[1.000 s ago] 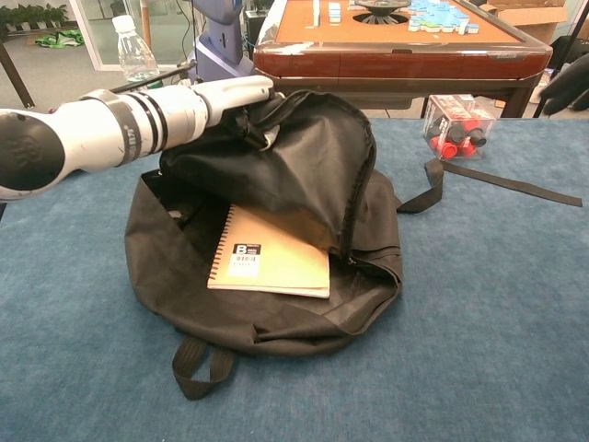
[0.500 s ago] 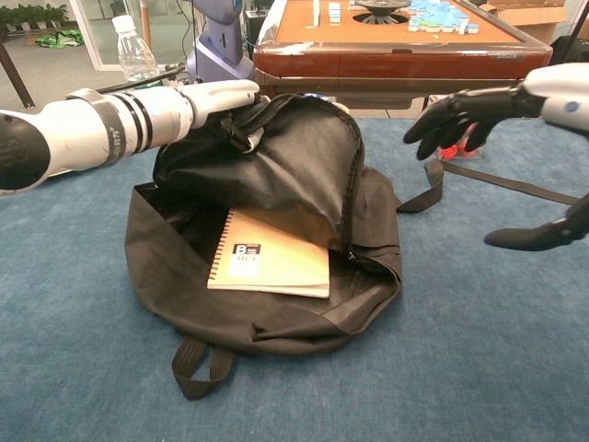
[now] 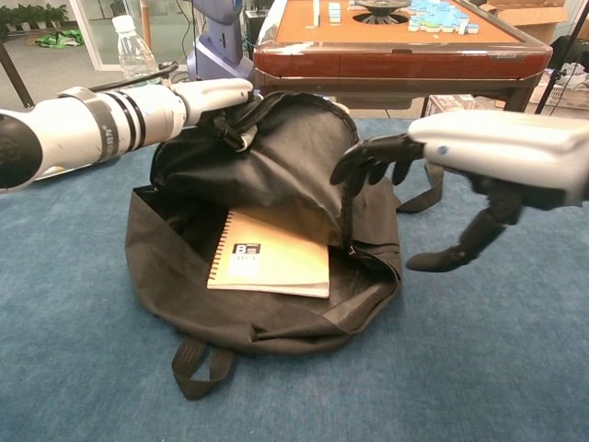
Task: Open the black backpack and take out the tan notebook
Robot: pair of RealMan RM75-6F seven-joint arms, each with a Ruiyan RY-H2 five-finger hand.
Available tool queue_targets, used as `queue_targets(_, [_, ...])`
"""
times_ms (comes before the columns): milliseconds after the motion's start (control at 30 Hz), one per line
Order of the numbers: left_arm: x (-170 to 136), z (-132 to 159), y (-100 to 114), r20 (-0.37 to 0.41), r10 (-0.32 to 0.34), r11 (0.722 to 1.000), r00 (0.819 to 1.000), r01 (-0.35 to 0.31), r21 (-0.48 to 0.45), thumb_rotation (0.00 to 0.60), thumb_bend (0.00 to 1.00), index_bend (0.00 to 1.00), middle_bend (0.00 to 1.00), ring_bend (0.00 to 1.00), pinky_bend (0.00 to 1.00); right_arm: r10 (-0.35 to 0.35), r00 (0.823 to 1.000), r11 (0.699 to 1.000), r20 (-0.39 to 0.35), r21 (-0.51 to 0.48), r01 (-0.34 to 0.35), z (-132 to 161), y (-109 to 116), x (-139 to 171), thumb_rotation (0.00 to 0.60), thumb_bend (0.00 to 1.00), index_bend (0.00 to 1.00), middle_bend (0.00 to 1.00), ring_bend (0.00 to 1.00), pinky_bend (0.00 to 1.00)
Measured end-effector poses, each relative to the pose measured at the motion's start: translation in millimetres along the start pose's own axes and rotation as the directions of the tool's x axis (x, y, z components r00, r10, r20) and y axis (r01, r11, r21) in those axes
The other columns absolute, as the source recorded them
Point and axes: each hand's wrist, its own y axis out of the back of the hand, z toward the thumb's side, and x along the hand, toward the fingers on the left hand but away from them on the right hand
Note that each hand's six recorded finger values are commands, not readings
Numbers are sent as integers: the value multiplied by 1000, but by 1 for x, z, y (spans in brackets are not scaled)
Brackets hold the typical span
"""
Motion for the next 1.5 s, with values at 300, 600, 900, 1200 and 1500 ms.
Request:
queue_targets(300, [-5,-4,2,-7,6,1000,1000,-5,5,600,682,602,154,104,60,34,999,999,-6,21,-34,5,-23,-47,600,206,221,263,213,277])
queue_targets(600, [-8,-9,3,-14,8,1000,1000,-8,10,600,682,601,154,103,60,39,999,997,-29,68,-37,17,-45,-85,600,204,222,263,213,277])
queue_targets(900, [-9,-14,2,-26,9,1000,1000,-9,11,600,680,597,154,104,60,27,999,993,-33,117,-23,21,-61,-105,600,200,222,263,193,277])
queue_targets(1200, [-8,-18,1,-37,6,1000,999,-6,12,600,679,595,154,104,60,24,999,991,-21,136,-21,21,-75,-115,600,200,229,263,193,277])
queue_targets(1500, [-6,-24,-1,-59,3,1000,998,-2,16,600,674,594,154,104,60,1,1000,988,-1,154,0,18,-84,-126,600,198,243,250,192,277])
